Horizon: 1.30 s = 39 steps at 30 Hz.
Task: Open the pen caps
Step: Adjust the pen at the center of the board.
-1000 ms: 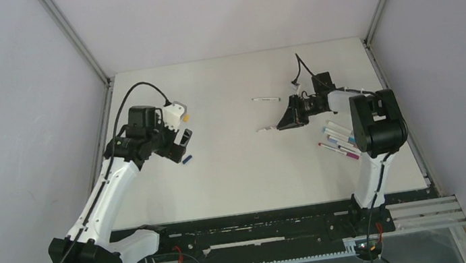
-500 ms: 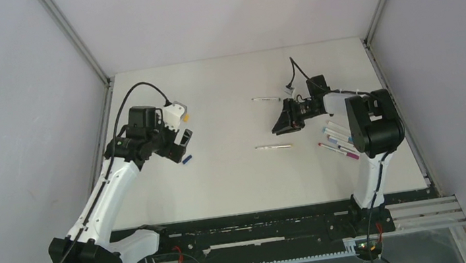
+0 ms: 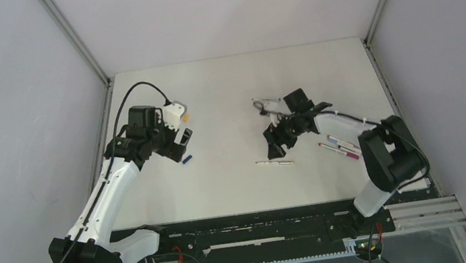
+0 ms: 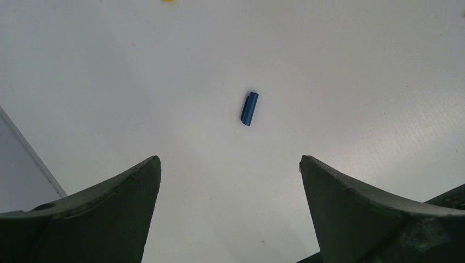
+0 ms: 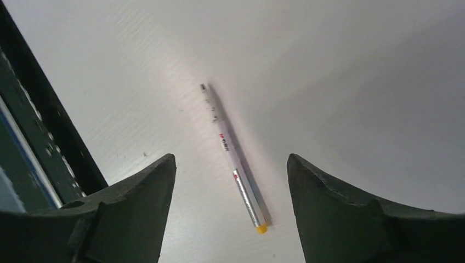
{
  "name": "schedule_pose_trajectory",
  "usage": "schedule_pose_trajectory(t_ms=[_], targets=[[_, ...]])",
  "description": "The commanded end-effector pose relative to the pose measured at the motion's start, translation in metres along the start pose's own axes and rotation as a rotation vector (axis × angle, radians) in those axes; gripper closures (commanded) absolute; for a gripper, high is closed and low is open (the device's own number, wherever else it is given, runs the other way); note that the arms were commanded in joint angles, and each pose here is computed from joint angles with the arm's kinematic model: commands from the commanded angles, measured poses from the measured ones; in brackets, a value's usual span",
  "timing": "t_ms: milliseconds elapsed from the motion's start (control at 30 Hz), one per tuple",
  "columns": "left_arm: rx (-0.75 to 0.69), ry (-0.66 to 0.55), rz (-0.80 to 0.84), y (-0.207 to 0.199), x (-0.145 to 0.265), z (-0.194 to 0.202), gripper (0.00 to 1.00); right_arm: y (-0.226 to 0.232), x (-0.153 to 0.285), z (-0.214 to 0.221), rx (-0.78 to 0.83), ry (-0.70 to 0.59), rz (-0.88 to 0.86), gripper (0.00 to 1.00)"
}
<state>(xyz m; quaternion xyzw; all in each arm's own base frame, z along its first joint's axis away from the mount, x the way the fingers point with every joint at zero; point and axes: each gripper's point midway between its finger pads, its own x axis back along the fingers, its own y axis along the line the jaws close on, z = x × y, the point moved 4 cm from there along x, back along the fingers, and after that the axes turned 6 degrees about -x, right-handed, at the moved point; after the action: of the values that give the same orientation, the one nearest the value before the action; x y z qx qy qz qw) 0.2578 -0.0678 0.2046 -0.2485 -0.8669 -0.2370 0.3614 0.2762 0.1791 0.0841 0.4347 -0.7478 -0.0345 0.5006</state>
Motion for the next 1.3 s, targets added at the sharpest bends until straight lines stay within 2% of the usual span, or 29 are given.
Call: schedule_pose_trajectory(t_ms=[0, 67, 100, 133, 233, 467, 767, 1100, 1267], targets=[[0.018, -0.005, -0.006, 0.0, -0.005, 0.003, 0.0, 0.001, 0.002, 0.012, 0.345, 0.043, 0.168, 0.24], [0.021, -0.002, -0.009, 0.001, -0.005, 0.004, 0.0, 0.005, -0.004, 0.022, 0.402, 0.1, 0.19, 0.23], [0.02, -0.003, -0.009, 0.001, -0.004, 0.003, 0.0, 0.006, -0.007, 0.028, 0.427, 0.124, 0.199, 0.13], [0.02, -0.006, -0.009, 0.001, -0.004, 0.003, 0.0, 0.007, -0.01, 0.033, 0.454, 0.143, 0.213, 0.09], [0.019, -0.003, -0.013, 0.001, -0.005, 0.004, 0.0, 0.001, -0.018, 0.039, 0.5, 0.179, 0.296, 0.06], [0.018, -0.005, -0.022, 0.002, -0.005, 0.004, 0.0, 0.001, -0.031, 0.049, 0.539, 0.243, 0.307, 0.07], [0.017, -0.002, -0.019, 0.001, -0.006, 0.006, 0.0, 0.003, -0.038, 0.055, 0.555, 0.27, 0.289, 0.19], [0.017, -0.004, -0.017, 0.001, -0.006, 0.005, 0.0, 0.003, -0.038, 0.052, 0.559, 0.264, 0.3, 0.19], [0.016, -0.002, -0.017, 0.001, -0.006, 0.006, 0.0, 0.003, -0.035, 0.045, 0.558, 0.245, 0.319, 0.14]])
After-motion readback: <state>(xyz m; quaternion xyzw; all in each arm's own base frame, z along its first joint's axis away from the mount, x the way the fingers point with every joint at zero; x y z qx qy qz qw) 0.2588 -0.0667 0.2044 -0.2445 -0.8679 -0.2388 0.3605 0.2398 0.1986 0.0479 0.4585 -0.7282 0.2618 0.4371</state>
